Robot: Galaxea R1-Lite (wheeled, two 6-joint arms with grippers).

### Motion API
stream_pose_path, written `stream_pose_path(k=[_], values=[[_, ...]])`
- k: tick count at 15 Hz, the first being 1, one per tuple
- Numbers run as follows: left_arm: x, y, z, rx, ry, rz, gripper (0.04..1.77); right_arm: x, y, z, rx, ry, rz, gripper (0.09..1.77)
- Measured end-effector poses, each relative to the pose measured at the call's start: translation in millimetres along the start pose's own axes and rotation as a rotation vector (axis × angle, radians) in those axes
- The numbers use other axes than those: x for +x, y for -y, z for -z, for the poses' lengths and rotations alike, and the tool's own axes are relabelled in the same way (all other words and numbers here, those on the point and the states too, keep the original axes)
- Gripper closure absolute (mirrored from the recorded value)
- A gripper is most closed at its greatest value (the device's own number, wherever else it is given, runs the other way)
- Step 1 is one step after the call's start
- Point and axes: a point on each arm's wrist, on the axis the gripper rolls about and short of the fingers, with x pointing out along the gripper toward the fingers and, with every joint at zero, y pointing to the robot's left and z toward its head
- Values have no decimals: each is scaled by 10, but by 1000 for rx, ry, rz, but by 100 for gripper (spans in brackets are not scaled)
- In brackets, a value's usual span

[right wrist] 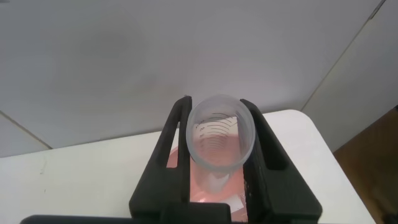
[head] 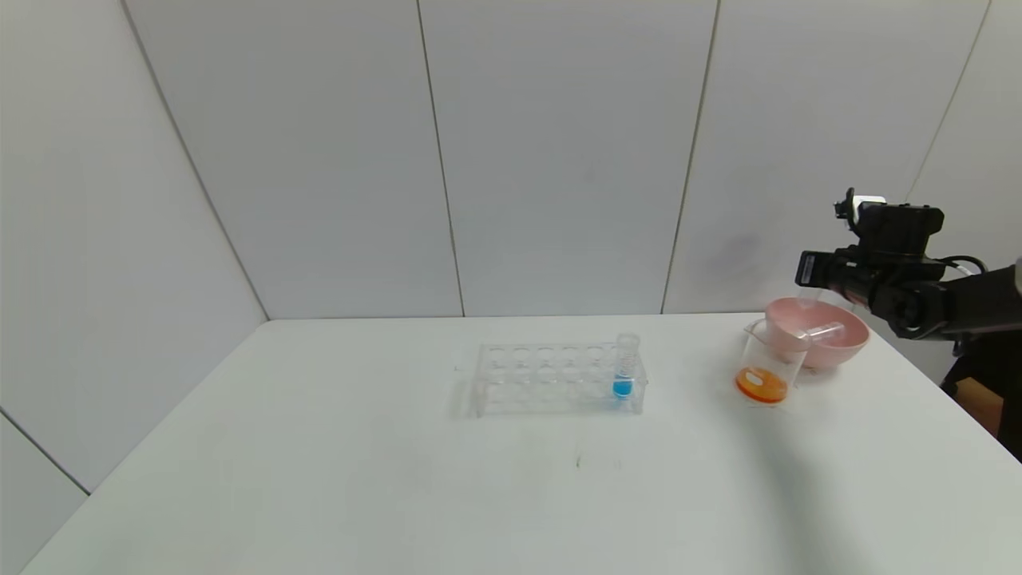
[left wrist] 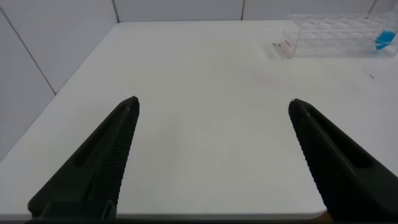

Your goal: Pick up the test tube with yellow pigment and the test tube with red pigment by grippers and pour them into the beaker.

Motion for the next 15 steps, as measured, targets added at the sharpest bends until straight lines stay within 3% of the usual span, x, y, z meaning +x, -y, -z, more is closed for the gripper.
stream_pose_path(k=[4,9,15], values=[[0,0,0,0,-1,0,9,49,15,73,2,-14,2,132],[0,0,0,0,0,0,9,64,26,84,4,-3,4,80],[0,0,0,0,0,0,9,49,53,79,4,1,12,45]])
